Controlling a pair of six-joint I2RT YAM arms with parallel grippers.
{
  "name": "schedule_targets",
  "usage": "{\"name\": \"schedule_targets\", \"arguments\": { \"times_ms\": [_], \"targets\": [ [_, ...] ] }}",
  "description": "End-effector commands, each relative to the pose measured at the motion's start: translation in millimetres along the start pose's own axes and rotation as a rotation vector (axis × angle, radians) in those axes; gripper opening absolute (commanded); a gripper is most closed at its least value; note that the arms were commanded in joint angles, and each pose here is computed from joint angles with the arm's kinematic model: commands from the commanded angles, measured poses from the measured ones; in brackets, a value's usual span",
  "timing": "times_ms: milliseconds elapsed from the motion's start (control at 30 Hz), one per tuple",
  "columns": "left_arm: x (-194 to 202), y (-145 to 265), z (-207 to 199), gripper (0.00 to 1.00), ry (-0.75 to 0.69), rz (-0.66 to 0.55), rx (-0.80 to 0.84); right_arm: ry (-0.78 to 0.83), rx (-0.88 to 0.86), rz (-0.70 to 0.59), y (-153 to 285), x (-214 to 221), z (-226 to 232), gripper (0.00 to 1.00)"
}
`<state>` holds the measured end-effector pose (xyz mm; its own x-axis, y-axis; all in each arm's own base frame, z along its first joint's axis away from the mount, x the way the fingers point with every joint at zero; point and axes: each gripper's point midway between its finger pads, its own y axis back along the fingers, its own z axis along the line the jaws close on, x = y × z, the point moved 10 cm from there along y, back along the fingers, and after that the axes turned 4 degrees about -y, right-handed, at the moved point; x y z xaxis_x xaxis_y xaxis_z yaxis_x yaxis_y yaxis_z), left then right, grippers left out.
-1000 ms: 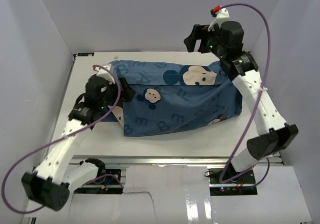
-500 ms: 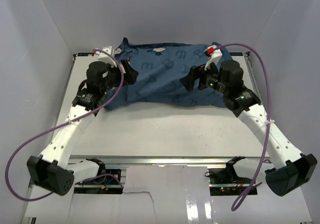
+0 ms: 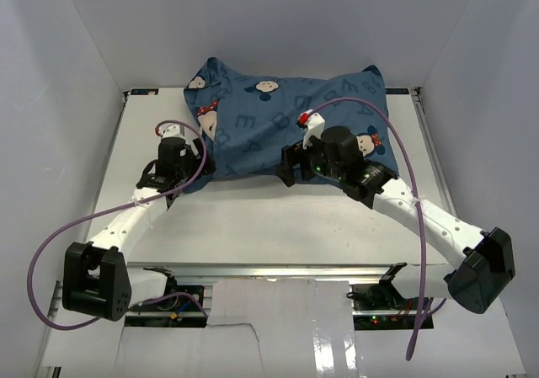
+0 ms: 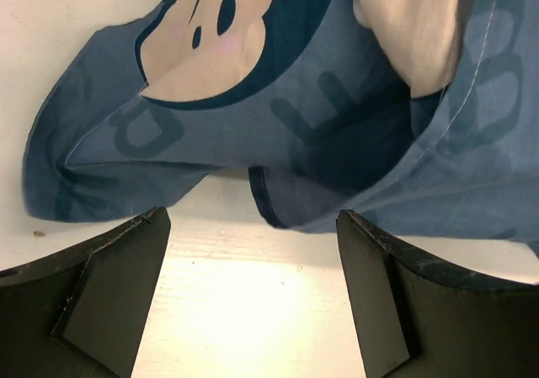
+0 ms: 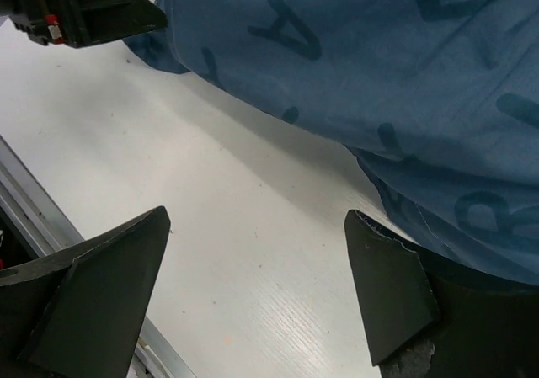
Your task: Remove the pillowcase from the pillow
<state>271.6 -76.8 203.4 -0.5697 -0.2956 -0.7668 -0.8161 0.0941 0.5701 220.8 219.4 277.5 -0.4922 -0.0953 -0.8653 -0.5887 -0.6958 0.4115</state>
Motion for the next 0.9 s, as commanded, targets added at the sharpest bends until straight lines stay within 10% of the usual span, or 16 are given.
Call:
{"name": "schedule_targets", "arguments": {
  "times_ms": [0,333,500,533,567,633,867],
  "targets": [
    [-27,-3,0,0.91,0.059,-0.178,0.072,0.034,0.008,-0.09,10,-11,6,0.91],
    [-25,-50,34,0.89,0.053,-0.14,0.073,0.053,-0.022,-0.092,21,-5,10,0.9],
    [-7,-51,15,0.8,0.04,-0.107,0.393,0.062,-0.043,-0.11,29,-6,12,0.9],
    [-1,-51,13,0.69,0.045,-0.083,0.413,0.064,-0.04,-0.117,30,-7,12,0.9],
    [4,-50,11,0.29,0.058,-0.057,0.426,0.064,-0.035,-0.121,31,-7,12,0.9],
    [22,-38,3,0.05,0.077,-0.011,0.433,0.063,-0.041,-0.131,32,-10,13,0.9],
    [71,47,-44,0.0,0.074,-0.084,0.48,0.101,0.079,-0.136,17,-21,28,0.94]
  ]
}}
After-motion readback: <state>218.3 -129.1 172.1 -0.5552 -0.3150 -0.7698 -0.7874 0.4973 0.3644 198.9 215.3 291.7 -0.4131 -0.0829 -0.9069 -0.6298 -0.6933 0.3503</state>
